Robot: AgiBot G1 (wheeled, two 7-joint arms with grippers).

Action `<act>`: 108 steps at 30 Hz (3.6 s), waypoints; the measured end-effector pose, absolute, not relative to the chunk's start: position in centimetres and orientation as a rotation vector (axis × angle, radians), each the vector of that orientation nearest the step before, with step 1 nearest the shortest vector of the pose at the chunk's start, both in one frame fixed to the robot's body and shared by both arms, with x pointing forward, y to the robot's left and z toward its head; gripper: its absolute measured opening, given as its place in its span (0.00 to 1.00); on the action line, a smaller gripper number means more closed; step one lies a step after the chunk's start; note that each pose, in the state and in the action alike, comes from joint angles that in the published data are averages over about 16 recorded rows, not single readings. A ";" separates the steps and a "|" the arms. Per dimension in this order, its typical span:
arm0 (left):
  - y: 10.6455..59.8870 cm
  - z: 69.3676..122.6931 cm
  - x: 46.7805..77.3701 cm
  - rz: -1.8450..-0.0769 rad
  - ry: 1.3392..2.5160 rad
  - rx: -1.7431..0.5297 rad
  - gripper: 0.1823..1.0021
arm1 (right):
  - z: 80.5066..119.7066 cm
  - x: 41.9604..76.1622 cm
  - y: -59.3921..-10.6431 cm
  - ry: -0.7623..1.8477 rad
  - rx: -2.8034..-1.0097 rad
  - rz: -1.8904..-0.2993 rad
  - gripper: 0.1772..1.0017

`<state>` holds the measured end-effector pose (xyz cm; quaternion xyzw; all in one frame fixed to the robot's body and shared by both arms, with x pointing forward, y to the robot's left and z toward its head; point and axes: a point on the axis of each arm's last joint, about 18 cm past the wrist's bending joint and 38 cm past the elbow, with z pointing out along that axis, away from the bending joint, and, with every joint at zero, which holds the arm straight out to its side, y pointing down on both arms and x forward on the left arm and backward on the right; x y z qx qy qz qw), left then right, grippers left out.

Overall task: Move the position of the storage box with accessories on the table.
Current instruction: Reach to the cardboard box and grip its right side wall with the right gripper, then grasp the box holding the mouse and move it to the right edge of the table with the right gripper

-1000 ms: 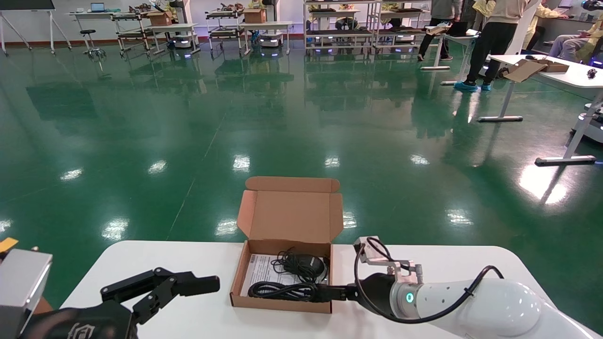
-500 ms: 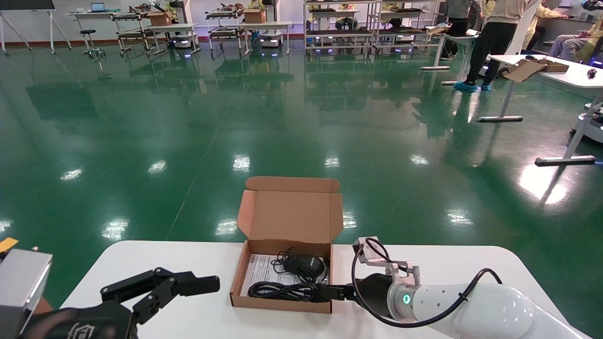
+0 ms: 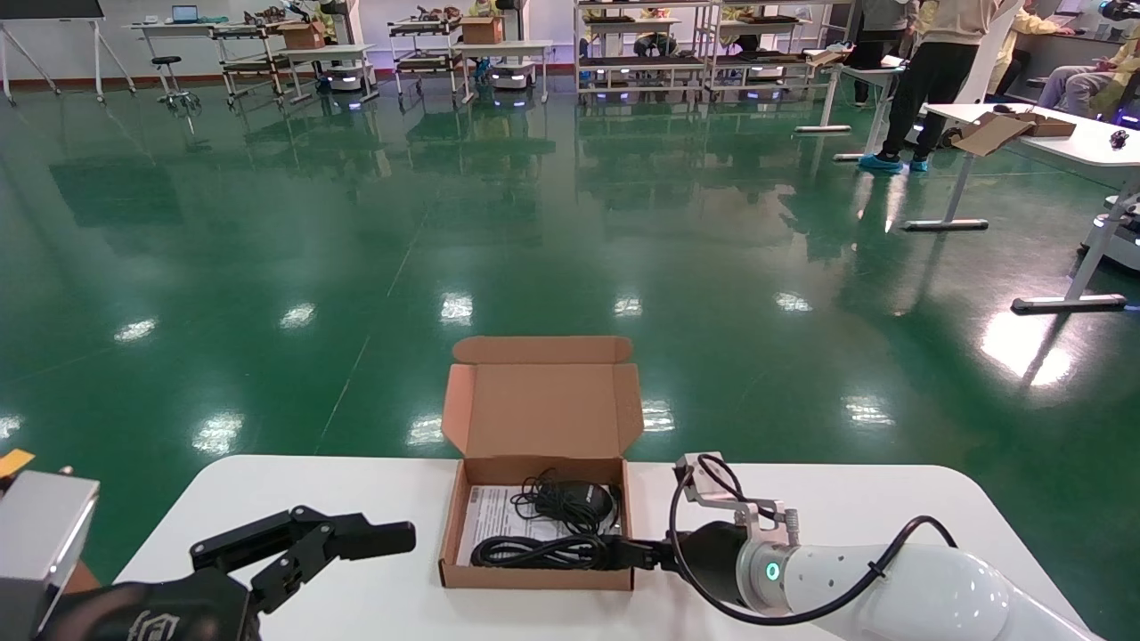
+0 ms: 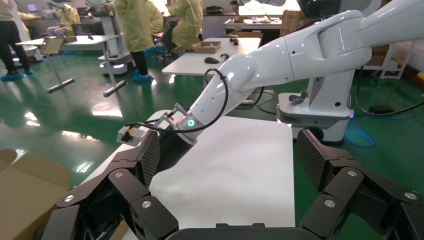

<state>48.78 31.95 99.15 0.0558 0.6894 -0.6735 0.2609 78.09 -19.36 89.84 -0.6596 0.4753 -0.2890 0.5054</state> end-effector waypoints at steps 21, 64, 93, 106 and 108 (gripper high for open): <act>31.9 99.2 48.8 -1.824 1.866 0.151 1.00 | 91.8 78.1 -21.2 1.147 -1.614 -0.729 0.20; 31.9 99.2 48.8 -1.824 1.866 0.151 1.00 | 107.4 66.7 -42.5 1.074 -1.649 -0.798 0.03; 31.9 99.2 48.8 -1.824 1.866 0.151 1.00 | 100.5 63.8 -59.1 1.468 -1.366 -1.144 0.03; 31.9 99.2 48.8 -1.824 1.866 0.151 1.00 | 95.5 65.8 -57.9 1.505 -1.354 -1.089 0.03; 31.9 99.2 48.8 -1.824 1.866 0.151 1.00 | 94.9 66.0 -57.7 1.509 -1.352 -1.085 0.03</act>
